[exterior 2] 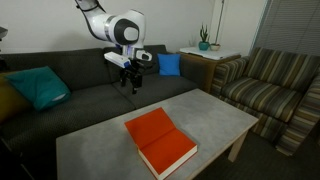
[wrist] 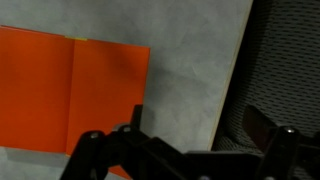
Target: Close the book
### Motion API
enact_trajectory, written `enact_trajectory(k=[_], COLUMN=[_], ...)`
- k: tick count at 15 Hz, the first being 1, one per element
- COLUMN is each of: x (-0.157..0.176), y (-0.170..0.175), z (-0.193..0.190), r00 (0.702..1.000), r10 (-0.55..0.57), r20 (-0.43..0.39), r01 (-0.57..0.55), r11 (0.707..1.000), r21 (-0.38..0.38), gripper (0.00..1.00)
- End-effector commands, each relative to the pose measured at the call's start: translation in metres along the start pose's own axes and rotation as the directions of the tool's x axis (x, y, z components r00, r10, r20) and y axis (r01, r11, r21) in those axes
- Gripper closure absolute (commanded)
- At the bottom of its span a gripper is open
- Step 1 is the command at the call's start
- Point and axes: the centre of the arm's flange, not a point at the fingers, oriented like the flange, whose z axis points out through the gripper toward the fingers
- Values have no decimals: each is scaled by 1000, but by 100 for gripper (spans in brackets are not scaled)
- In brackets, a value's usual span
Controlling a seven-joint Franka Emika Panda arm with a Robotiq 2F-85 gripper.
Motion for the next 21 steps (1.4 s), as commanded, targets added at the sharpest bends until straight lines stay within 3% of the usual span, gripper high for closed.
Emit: enact_trajectory(k=[1,12,15,21], x=[28,59,61,61], y=[-6,-9,-17,-13], z=[32,102,116,139], r00=[999,989,984,981], r10=[2,0,-18,-8], r20=[39,146,178,194], r01=[-2,4,25,20], r11=[1000,1000,999,998], r21=[-24,-28,-33,-59], gripper=[0,0,34,76])
